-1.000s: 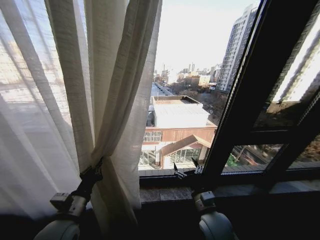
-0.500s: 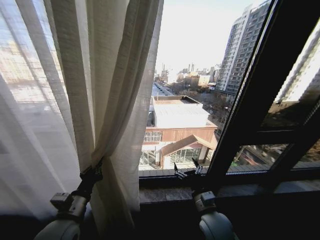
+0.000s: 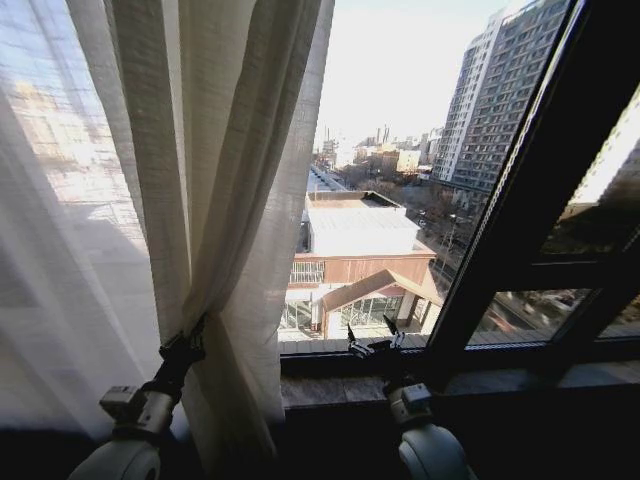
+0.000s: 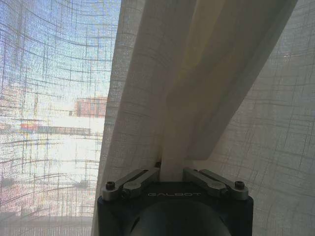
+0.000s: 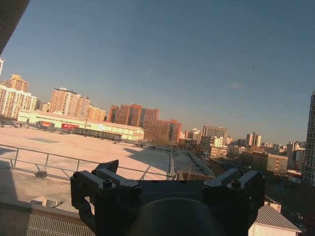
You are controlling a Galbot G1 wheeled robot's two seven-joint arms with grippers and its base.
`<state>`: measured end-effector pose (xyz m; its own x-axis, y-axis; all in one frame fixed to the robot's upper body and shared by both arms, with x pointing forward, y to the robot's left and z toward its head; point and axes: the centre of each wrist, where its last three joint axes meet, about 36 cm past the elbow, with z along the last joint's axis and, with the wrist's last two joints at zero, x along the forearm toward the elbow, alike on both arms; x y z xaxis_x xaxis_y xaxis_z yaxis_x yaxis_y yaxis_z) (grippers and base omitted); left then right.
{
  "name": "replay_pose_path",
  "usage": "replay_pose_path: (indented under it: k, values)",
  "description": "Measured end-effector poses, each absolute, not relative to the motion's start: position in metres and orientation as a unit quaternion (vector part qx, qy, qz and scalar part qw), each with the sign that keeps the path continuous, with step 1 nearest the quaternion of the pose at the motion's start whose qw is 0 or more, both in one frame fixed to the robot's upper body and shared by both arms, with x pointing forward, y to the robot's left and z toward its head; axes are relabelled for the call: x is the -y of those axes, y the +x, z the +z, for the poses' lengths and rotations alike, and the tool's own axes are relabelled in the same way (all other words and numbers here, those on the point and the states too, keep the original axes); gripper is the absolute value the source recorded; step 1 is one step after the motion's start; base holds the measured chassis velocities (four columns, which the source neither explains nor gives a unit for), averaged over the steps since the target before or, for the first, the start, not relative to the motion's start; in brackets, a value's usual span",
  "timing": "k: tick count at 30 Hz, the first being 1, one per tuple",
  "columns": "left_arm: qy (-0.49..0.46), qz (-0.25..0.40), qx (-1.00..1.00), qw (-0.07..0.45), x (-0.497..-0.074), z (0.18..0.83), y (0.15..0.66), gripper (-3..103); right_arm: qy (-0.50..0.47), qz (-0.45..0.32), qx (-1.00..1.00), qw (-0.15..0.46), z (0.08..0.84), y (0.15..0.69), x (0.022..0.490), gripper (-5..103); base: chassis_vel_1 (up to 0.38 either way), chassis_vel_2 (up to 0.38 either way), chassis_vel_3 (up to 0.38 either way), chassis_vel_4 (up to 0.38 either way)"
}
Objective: Open the curtains by pulling them apart, changing their state from closed to fully open.
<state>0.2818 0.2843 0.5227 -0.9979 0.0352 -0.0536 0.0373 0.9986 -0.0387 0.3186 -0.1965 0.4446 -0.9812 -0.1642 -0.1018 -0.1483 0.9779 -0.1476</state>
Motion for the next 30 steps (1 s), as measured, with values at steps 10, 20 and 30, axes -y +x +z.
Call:
replay_pose_path:
  k: [10, 20, 30]
  values:
    - [-0.151, 0.0, -0.988, 0.04, -0.357, 0.528, 0.276, 0, -0.082, -0.068, -0.993, 0.057, 0.444, 0.321, 0.195, 100, 0.0, 0.0, 0.0, 0.0]
    - [-0.407, 0.011, -0.913, 0.03, -0.434, 0.525, 0.263, 0, -0.089, -0.066, -0.992, 0.057, 0.441, 0.324, 0.191, 100, 0.0, 0.0, 0.0, 0.0]
    - [-0.57, 0.002, -0.822, -0.003, -0.432, 0.525, 0.287, 17, -0.092, -0.064, -0.992, 0.055, 0.439, 0.323, 0.188, 100, 0.0, 0.0, 0.0, 0.0]
